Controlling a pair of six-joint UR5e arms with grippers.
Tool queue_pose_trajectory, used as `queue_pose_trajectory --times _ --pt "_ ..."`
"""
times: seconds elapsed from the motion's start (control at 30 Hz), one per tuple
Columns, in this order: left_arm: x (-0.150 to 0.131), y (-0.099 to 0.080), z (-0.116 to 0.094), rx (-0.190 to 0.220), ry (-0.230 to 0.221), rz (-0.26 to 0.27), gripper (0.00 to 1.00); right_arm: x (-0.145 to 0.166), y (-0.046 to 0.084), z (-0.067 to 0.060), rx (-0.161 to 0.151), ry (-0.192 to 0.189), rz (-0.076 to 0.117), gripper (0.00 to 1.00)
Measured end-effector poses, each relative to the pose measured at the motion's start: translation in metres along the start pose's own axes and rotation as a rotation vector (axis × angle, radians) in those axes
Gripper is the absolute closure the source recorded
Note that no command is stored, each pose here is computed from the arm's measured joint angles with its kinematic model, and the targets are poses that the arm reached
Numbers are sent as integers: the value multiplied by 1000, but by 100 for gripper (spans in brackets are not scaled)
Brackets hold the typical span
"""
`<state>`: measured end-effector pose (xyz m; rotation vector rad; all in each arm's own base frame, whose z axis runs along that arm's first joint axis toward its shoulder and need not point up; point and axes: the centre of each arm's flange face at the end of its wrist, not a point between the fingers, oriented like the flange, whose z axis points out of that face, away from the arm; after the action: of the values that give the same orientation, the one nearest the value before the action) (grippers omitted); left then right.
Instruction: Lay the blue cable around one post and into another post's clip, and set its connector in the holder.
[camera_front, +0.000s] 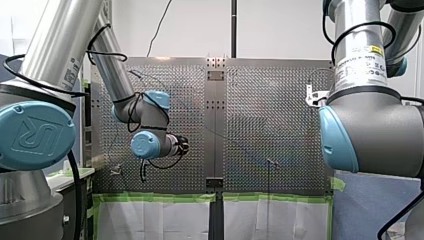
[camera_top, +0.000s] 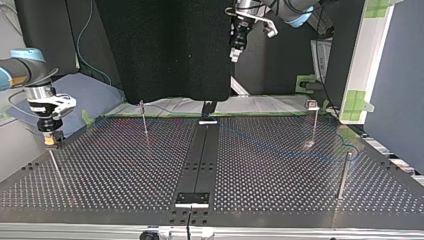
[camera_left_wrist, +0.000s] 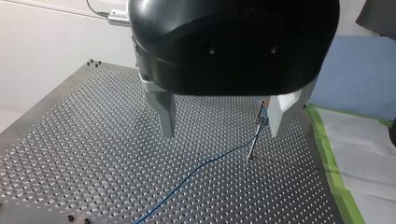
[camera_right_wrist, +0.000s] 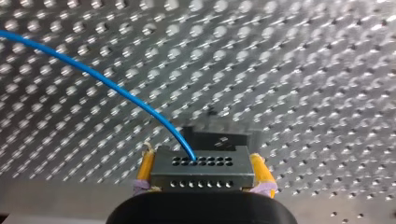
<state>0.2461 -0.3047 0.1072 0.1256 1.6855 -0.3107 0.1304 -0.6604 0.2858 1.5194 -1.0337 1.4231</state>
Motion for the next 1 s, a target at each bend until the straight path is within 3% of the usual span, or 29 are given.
queue_pose_trajectory --times 0.13,0.3,0.67,1.0 --pt "0 1 0 -8 -1 3 2 -3 -3 -5 -12 -29 -9 86" --pt "0 1 0 -10 -2 4 2 -3 -7 -4 -10 -26 5 86" --pt "0 1 0 -10 -2 5 2 2 -10 1 3 23 38 86" --pt "0 1 0 -9 -2 6 2 4 -2 3 -15 48 57 86"
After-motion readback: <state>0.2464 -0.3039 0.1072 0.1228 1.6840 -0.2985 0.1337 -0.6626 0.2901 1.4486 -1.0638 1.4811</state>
